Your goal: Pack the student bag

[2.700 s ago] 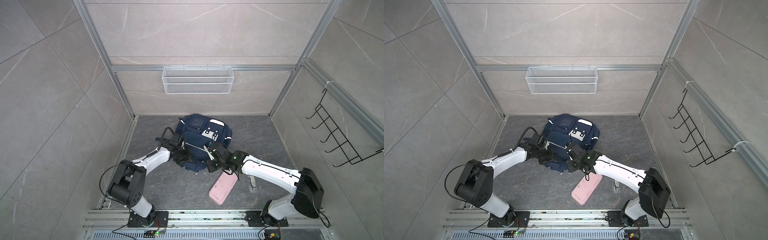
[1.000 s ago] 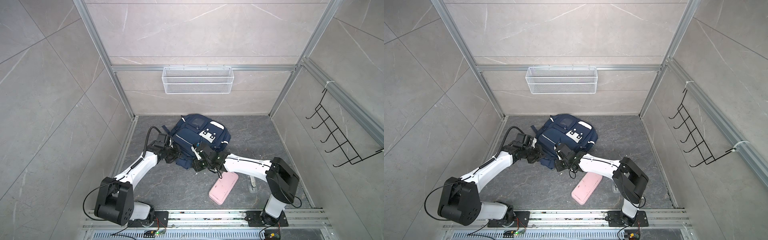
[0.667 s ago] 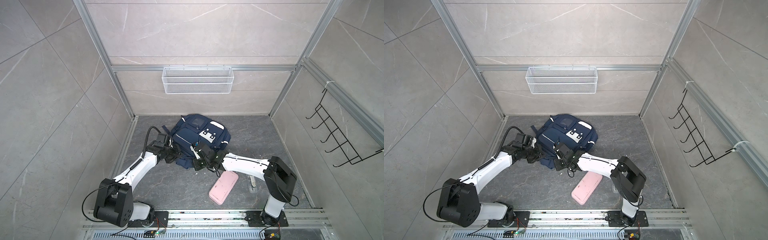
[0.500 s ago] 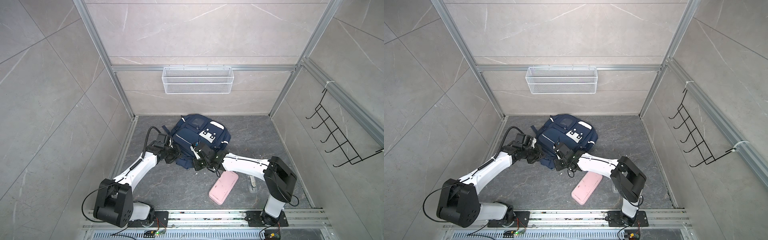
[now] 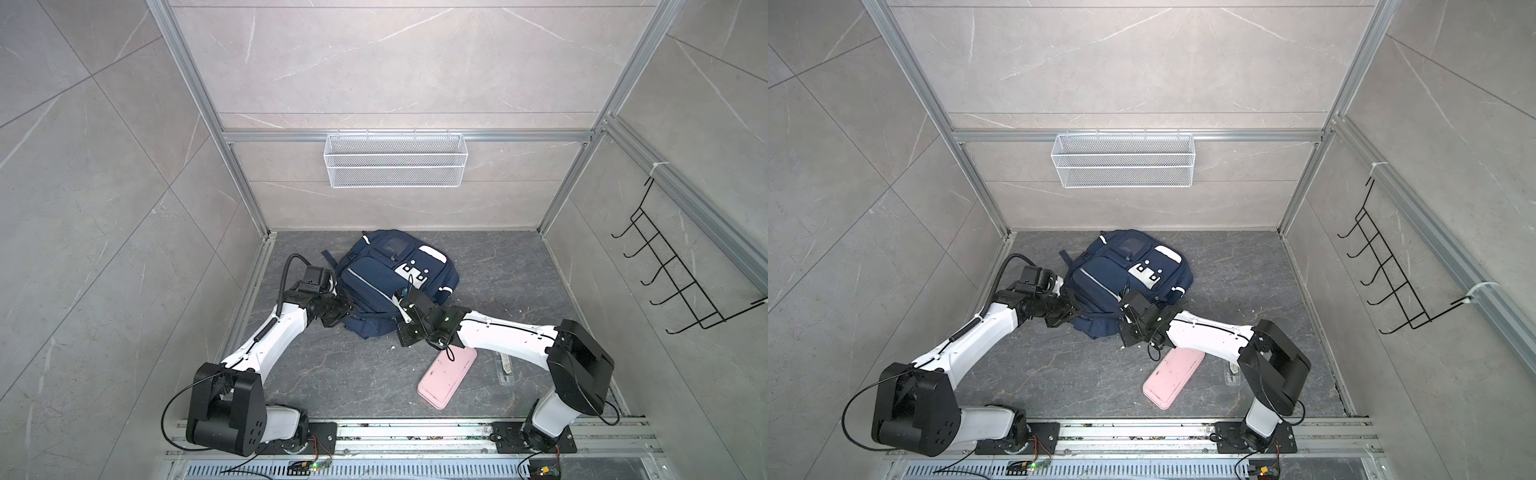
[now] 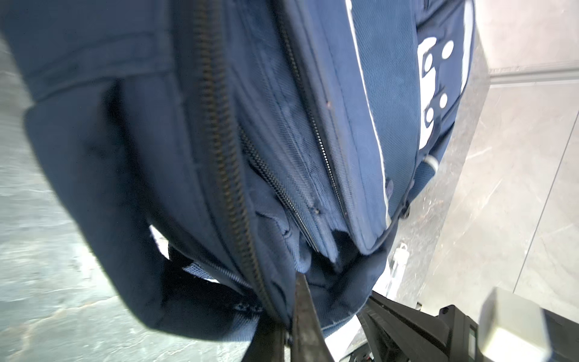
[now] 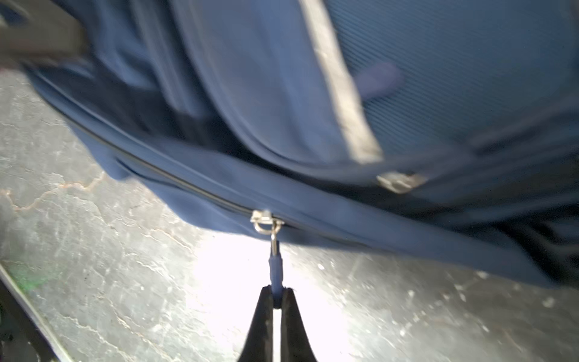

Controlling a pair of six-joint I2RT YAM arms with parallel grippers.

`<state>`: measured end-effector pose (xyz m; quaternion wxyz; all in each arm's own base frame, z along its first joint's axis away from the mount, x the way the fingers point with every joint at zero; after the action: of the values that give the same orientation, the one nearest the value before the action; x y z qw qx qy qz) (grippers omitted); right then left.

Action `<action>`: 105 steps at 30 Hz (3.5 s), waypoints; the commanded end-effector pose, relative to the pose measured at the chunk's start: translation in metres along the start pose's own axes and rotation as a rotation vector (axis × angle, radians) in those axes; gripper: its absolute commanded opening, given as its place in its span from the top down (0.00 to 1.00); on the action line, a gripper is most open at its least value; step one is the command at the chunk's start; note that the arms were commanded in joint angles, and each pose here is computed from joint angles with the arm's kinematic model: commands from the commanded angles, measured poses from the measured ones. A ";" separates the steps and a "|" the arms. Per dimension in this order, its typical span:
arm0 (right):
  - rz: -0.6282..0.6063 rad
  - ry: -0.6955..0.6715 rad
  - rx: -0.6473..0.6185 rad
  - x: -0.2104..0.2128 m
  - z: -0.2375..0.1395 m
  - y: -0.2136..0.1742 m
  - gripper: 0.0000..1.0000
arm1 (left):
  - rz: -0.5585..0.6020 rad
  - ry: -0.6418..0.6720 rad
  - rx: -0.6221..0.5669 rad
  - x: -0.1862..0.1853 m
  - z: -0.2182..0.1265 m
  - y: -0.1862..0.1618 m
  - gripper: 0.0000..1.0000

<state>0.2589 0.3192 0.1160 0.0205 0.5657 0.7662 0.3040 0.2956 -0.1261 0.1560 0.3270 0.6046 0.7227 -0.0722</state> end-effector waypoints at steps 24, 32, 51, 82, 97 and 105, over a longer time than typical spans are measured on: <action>0.171 -0.249 0.031 -0.122 -0.019 0.008 1.00 | 0.019 -0.003 -0.152 0.018 -0.058 0.034 1.00; 0.234 -0.280 0.026 -0.143 -0.022 0.009 1.00 | 0.003 -0.013 -0.152 0.025 -0.058 0.033 1.00; 0.256 -0.154 0.003 -0.124 -0.031 0.023 0.76 | 0.074 -0.024 0.023 0.004 0.011 -0.011 1.00; 0.211 -0.094 -0.014 -0.104 0.008 0.090 0.45 | 0.110 0.109 0.113 0.024 0.033 -0.057 0.81; 0.232 -0.084 -0.033 -0.104 -0.012 0.076 0.46 | 0.193 -0.053 -0.018 -0.045 -0.007 -0.004 0.62; 0.232 -0.081 -0.071 -0.103 -0.041 0.069 0.46 | 0.115 -0.085 0.039 -0.045 0.030 -0.006 0.58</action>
<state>0.3476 0.2284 0.1402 0.0331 0.6593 0.6884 0.3004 0.2998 -0.1677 0.1531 0.3279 0.6577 0.6744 -0.0719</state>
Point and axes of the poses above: each gripper's point midway between its finger pads, its own z axis out along the fingers, its own x axis along the line the jaws close on, y = z × x, the point moved 3 cm from there along -z, back along the fingers, and after that the axes turned 11 degrees about z, right-handed, at the moved point
